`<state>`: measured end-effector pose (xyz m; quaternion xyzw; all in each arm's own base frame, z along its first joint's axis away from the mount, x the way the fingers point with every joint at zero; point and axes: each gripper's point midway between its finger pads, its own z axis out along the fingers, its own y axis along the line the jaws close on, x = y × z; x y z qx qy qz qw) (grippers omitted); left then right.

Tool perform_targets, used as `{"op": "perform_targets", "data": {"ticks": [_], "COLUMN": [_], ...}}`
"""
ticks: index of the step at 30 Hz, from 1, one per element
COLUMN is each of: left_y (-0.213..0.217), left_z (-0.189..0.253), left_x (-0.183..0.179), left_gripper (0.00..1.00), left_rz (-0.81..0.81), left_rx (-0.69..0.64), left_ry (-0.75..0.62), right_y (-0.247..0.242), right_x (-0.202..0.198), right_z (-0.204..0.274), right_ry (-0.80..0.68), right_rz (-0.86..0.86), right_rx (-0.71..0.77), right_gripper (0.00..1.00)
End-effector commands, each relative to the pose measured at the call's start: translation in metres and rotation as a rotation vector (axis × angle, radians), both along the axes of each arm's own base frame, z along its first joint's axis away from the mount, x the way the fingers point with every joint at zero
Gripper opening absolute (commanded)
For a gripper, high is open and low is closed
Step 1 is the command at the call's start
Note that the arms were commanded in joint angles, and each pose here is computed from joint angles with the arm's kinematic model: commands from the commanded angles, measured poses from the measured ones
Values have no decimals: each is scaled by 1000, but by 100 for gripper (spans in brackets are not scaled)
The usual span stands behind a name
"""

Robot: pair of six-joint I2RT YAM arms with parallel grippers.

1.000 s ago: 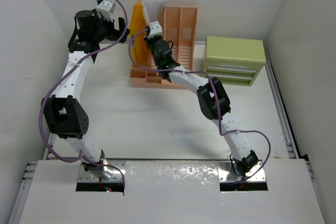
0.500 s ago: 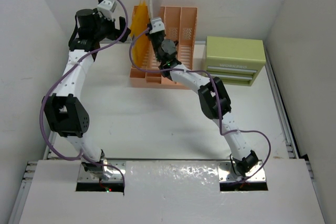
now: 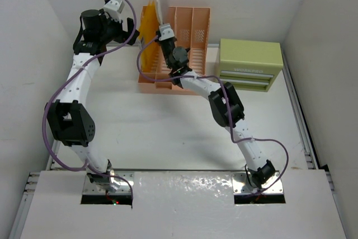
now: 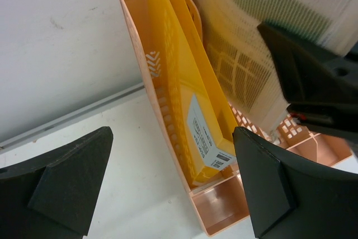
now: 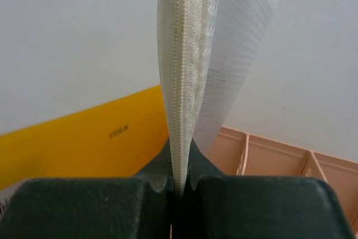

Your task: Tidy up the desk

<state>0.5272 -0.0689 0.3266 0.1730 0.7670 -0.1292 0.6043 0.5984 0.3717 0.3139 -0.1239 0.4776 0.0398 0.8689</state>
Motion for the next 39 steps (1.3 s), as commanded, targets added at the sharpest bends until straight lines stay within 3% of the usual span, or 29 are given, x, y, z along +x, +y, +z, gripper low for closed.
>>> {"op": "perform_targets", "data": {"ticks": [1, 14, 22, 26, 27, 28, 31, 32, 34, 38, 39], "left_y": [3, 1, 0, -2, -2, -2, -1, -2, -3, -4, -4], "left_z": [-38, -40, -33, -26, -24, -21, -15, -14, -10, 2, 5], "left_x": [-8, -7, -11, -16, -17, -18, -21, -22, -24, -27, -27], "left_gripper": [87, 88, 88, 93, 94, 94, 97, 99, 99, 100, 100], "left_rz": [-5, -13, -21, -32, -31, -33, -31, -33, -37, -47, -45], "left_rx": [22, 16, 12, 10, 13, 15, 18, 16, 11, 8, 9], "left_ry": [117, 126, 117, 108, 104, 98, 90, 95, 96, 87, 84], "right_y": [-7, -30, -42, -50, -50, -49, -50, -53, -61, -78, -78], "right_x": [3, -9, -14, -11, -12, -14, -25, -31, -42, -73, -80], "right_z": [3, -73, -95, -103, -102, -107, -97, -80, -78, -29, -22], "right_ry": [-78, 61, 194, 259, 266, 287, 282, 262, 266, 199, 194], "right_rz": [-27, -69, -70, -94, -91, -74, -35, -26, -23, 17, 38], "right_rx": [-2, 25, 115, 165, 167, 179, 187, 206, 204, 235, 229], "right_gripper": [0, 0, 0, 1, 8, 27, 50, 65, 75, 99, 99]}}
